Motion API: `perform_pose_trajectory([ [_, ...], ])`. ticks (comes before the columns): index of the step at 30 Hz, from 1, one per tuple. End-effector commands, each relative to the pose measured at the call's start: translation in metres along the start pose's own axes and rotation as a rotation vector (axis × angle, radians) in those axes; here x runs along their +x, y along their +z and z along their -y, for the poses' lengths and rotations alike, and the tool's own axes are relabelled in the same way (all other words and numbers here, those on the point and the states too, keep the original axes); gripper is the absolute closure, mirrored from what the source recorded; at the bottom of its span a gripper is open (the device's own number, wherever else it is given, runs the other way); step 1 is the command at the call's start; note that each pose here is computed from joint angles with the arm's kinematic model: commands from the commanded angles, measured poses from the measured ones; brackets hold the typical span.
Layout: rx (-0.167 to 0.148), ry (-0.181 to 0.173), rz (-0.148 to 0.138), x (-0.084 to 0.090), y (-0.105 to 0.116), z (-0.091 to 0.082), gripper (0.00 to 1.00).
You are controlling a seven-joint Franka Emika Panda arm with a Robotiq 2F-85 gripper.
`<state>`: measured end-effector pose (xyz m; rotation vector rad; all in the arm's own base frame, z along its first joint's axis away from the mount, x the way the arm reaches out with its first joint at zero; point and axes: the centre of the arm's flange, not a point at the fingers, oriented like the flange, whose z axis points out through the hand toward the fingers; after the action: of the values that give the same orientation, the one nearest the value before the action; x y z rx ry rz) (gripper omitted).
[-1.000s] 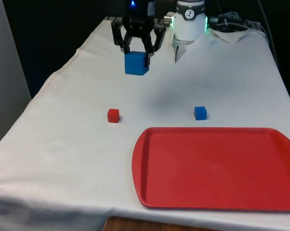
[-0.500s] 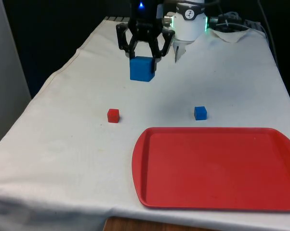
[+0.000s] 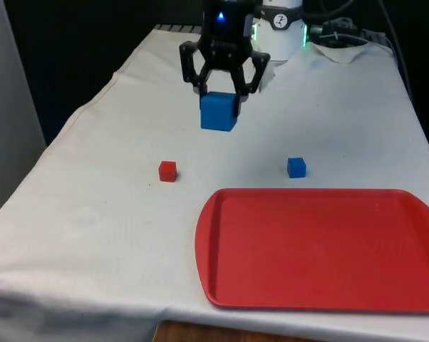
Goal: Pick up the largest block and place it onto the tray.
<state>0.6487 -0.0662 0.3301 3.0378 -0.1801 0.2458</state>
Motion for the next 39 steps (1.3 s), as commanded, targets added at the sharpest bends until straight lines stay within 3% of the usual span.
perform_pose_trajectory([
  [1,0.005,-0.009,0.012,0.0,0.001,0.003,0.98],
  [4,0.001,-0.013,0.016,0.0,0.002,0.004,0.98],
  [7,0.01,-0.04,0.033,0.002,0.005,0.013,0.98],
  [14,0.015,-0.082,0.043,0.003,0.012,0.022,0.98],
  [15,0.002,-0.073,0.036,0.003,0.01,0.019,0.98],
  [18,0.017,-0.106,0.047,0.005,0.017,0.028,0.98],
  [24,0.02,-0.136,0.049,0.009,0.026,0.038,0.98],
  [25,0.007,-0.13,0.042,0.008,0.024,0.034,0.98],
  [26,0.019,-0.14,0.048,0.011,0.028,0.039,0.98],
  [32,0.017,-0.162,0.045,0.022,0.041,0.054,0.98],
  [33,0.004,-0.16,0.037,0.023,0.042,0.053,0.98],
  [34,0.017,-0.168,0.045,0.026,0.046,0.058,0.98],
  [39,0.016,-0.181,0.046,0.036,0.057,0.067,0.98],
])
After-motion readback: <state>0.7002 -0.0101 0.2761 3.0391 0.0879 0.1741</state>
